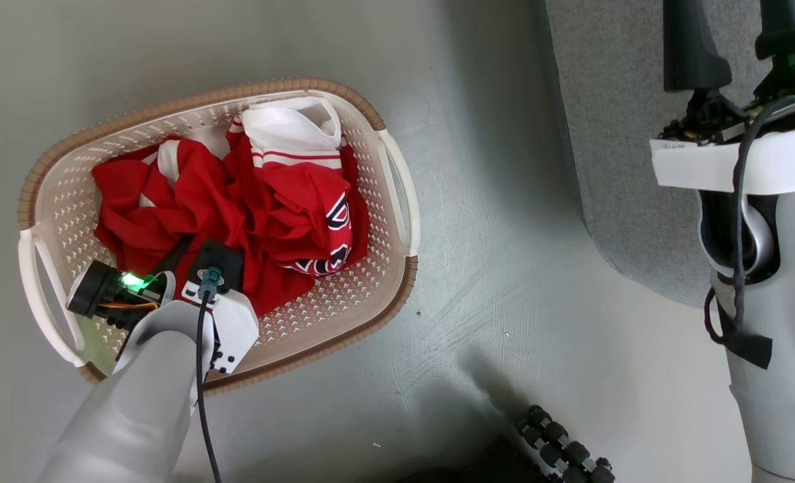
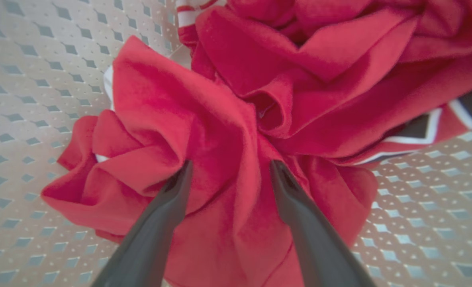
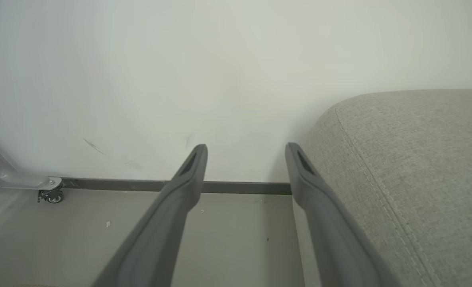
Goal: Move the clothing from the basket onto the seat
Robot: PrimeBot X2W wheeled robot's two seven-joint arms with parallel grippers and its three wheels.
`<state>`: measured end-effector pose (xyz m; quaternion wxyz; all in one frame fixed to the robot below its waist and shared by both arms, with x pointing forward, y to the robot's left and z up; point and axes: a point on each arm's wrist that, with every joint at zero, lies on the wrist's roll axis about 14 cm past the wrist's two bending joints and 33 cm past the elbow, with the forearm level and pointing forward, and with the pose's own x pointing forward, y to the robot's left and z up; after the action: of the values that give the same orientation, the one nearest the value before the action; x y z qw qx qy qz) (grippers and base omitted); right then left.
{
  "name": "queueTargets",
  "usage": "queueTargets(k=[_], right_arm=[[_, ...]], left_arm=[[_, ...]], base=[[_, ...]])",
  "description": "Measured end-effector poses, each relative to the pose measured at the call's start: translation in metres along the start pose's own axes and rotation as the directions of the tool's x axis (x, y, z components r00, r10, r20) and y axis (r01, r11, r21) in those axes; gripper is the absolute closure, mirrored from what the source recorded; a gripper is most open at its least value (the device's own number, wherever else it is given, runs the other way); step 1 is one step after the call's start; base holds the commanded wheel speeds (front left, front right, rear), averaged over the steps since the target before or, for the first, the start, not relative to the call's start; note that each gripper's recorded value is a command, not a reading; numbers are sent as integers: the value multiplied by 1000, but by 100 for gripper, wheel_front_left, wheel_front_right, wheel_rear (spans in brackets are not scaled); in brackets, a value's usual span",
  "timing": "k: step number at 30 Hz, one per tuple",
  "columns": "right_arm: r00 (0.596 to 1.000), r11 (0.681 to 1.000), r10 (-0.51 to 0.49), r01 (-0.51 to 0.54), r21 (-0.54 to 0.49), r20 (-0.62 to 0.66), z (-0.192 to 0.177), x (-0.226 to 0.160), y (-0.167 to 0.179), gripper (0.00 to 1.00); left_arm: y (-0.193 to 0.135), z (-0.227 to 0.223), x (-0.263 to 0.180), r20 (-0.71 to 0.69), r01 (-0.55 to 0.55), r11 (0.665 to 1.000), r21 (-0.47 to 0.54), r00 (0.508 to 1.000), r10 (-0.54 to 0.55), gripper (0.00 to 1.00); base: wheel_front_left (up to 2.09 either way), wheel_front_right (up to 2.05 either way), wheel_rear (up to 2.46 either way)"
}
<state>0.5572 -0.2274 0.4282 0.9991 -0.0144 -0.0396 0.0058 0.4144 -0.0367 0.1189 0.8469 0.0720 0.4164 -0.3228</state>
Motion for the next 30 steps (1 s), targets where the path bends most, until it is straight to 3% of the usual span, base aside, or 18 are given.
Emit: queueTargets(k=[4, 5, 6, 7, 9, 10, 30], right_arm=[[1000, 1000, 2, -2, 1, -2, -4, 2, 0, 0], [1000, 1000, 2, -2, 0, -4, -5, 3, 0, 0], [1000, 1000, 2, -2, 0, -5, -5, 3, 0, 0], [1000, 1000, 3, -3, 0, -5, -6, 4, 0, 0], [1000, 1000, 5, -5, -1, -1, -5, 5, 0, 0], [1000, 1000, 6, -6, -2, 0, -5, 6, 0, 0], [1000, 1000, 13, -14, 16, 14, 4, 9, 7, 0]], left_arm=[[1, -2, 6, -8, -4, 1000, -2, 1000, 4, 0], [1, -2, 7, -8, -3, 1000, -3, 1000, 3, 7], [0, -2, 8, -9, -1, 1000, -4, 1000, 1, 25], [-1, -2, 9, -10, 0, 1000, -5, 1000, -1, 51], [-1, -1, 11, -8, 3, 1000, -4, 1000, -3, 74], [-1, -1, 11, -7, 3, 1000, -3, 1000, -3, 100], [1, 55, -3, 176, 43, 999, 3, 984, -43, 100]], base=[[0, 0, 0], [0, 0, 0], [0, 0, 0], [0, 0, 0], [0, 0, 0], [0, 0, 0], [0, 0, 0]])
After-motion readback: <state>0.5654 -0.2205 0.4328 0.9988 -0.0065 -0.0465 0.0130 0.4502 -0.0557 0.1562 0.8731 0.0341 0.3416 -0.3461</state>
